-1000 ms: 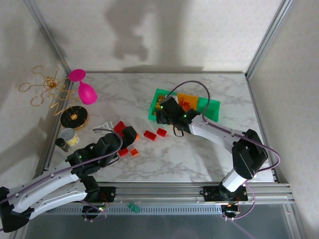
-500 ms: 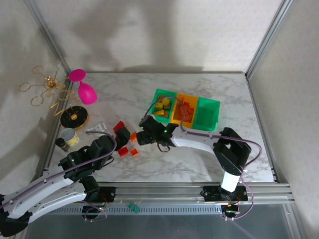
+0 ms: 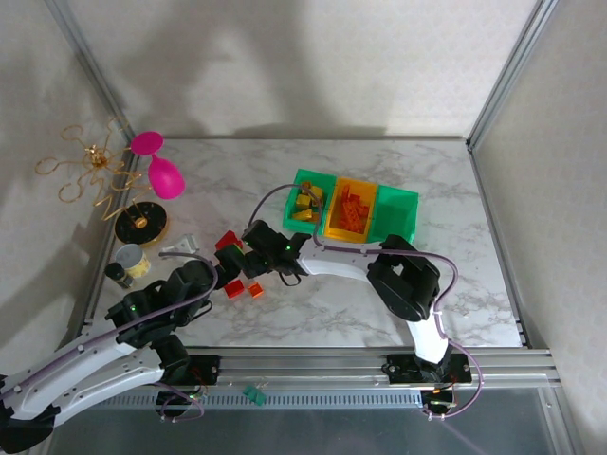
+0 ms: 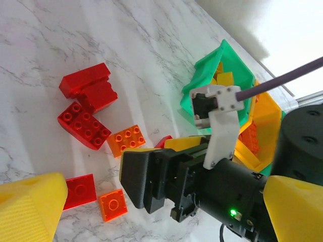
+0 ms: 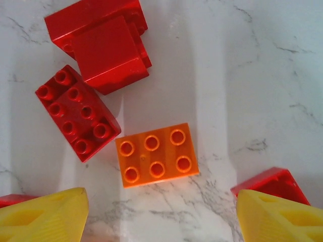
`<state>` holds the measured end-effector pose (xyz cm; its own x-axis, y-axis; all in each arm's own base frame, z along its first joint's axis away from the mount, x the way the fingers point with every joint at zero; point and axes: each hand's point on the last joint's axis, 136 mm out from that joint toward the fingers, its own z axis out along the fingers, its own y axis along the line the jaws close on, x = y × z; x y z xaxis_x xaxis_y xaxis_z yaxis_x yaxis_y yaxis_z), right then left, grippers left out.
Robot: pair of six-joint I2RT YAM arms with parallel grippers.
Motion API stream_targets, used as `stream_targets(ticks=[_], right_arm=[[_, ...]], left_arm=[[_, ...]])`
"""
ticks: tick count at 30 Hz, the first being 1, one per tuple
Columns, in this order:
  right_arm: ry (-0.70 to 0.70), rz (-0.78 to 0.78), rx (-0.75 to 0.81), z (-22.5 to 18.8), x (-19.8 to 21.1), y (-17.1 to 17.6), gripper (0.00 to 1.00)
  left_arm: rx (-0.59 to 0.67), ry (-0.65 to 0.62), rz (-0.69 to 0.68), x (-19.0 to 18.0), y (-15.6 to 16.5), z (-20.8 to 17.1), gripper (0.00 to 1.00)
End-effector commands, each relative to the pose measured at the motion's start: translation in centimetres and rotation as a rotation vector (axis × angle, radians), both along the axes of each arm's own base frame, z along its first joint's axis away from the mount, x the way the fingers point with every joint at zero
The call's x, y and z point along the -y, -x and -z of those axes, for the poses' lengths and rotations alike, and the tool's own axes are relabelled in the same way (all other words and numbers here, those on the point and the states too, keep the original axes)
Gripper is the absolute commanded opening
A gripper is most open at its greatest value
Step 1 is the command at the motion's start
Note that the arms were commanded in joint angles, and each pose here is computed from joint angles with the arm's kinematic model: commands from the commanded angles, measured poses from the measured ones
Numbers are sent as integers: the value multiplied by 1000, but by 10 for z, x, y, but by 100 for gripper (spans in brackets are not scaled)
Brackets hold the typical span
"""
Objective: Sort the legos into containers by color
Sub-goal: Pick up the lego from the center of the table.
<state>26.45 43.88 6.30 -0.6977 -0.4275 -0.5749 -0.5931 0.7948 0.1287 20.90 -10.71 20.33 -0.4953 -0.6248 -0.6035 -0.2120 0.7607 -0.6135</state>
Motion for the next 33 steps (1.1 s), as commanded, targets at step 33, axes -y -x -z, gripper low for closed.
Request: stream_targets(ticks=[33], right_arm=[[-64, 32, 69, -65, 31, -16, 40]], left_arm=[[-22, -20, -50, -5, -4, -16, 100]])
